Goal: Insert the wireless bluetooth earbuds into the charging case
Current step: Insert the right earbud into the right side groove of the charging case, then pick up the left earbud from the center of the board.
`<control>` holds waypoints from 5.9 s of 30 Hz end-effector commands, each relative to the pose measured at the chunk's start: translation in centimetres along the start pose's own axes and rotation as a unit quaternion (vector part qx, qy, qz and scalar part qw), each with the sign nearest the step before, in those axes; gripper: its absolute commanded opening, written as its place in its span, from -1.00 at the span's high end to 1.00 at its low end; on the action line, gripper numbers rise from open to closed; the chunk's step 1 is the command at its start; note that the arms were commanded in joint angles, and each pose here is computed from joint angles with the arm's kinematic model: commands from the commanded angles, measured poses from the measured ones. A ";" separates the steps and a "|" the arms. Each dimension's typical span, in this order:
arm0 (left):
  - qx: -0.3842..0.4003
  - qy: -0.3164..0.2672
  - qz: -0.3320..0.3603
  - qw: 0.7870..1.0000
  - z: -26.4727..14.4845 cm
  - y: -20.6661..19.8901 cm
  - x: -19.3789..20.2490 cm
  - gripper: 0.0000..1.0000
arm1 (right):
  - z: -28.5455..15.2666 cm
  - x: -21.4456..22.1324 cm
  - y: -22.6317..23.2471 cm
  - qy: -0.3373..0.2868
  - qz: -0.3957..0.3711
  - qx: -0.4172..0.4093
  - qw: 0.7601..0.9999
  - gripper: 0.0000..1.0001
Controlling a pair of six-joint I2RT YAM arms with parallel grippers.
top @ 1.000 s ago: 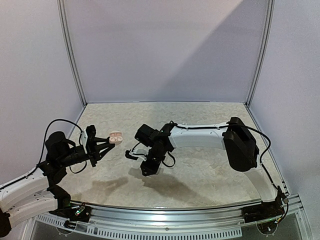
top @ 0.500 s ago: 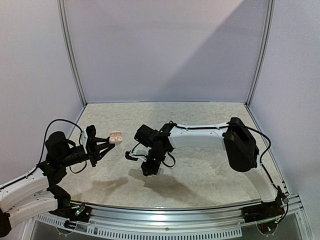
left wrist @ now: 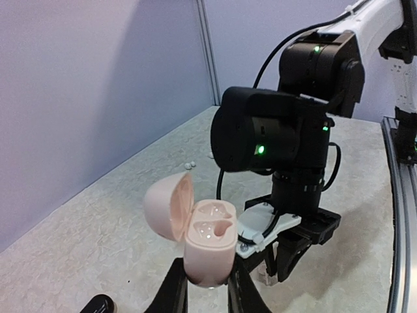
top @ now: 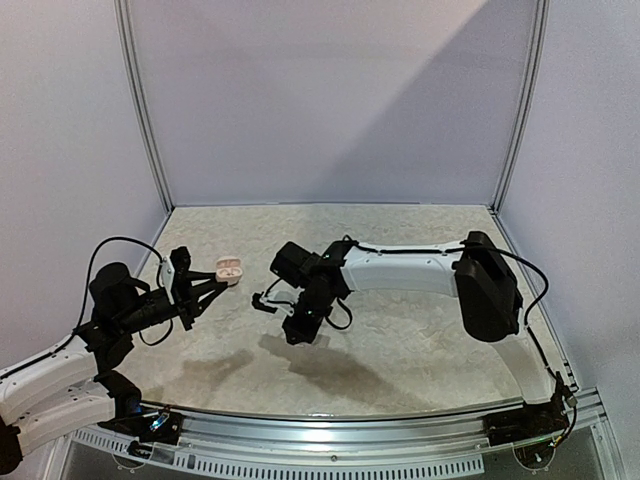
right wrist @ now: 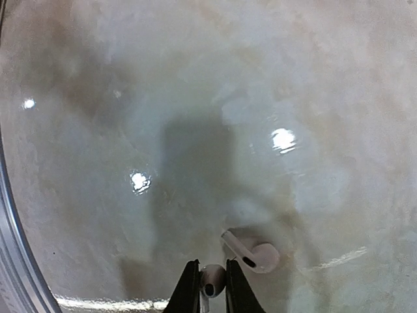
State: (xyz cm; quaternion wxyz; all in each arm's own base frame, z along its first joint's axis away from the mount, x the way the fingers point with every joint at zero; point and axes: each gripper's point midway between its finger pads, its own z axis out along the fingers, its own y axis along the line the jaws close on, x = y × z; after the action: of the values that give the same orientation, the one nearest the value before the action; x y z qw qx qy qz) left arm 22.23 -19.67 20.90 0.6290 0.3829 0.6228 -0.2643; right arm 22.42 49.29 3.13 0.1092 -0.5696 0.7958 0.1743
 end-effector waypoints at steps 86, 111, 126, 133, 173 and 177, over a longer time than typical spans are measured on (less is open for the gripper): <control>0.022 -0.244 -0.020 0.969 -2.0 0.1 -16.0 1.00 | -28.2 -19.8 9.2 -0.619 -0.121 -0.085 0.772 1.00; 0.024 -0.236 -0.009 0.971 -1.9 -0.1 -15.4 1.00 | -27.4 -19.4 7.0 -0.608 -0.095 -0.049 0.786 0.59; 0.025 -0.219 -0.023 0.975 -1.4 0.0 -14.6 1.00 | -28.4 -19.4 6.6 -0.603 -0.105 -0.015 0.790 0.19; 0.022 -0.212 -0.030 0.977 -1.2 0.1 -14.1 1.00 | -29.2 -19.3 6.5 -0.601 -0.113 0.000 0.791 0.01; -0.077 -0.129 -0.071 0.986 -1.6 2.8 -7.7 1.00 | -1.9 -4.7 -8.3 -0.071 0.269 0.149 0.949 -0.04; -0.077 -0.129 -0.071 0.986 -1.6 2.8 -7.6 1.00 | 1.2 -3.1 -7.1 -0.032 0.234 0.150 0.960 -0.01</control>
State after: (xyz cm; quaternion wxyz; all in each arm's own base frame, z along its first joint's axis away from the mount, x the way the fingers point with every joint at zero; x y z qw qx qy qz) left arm 22.76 -18.20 29.64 0.7125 0.2520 0.5744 -0.3145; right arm 32.39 51.10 5.90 0.2139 -0.2871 0.9229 0.1413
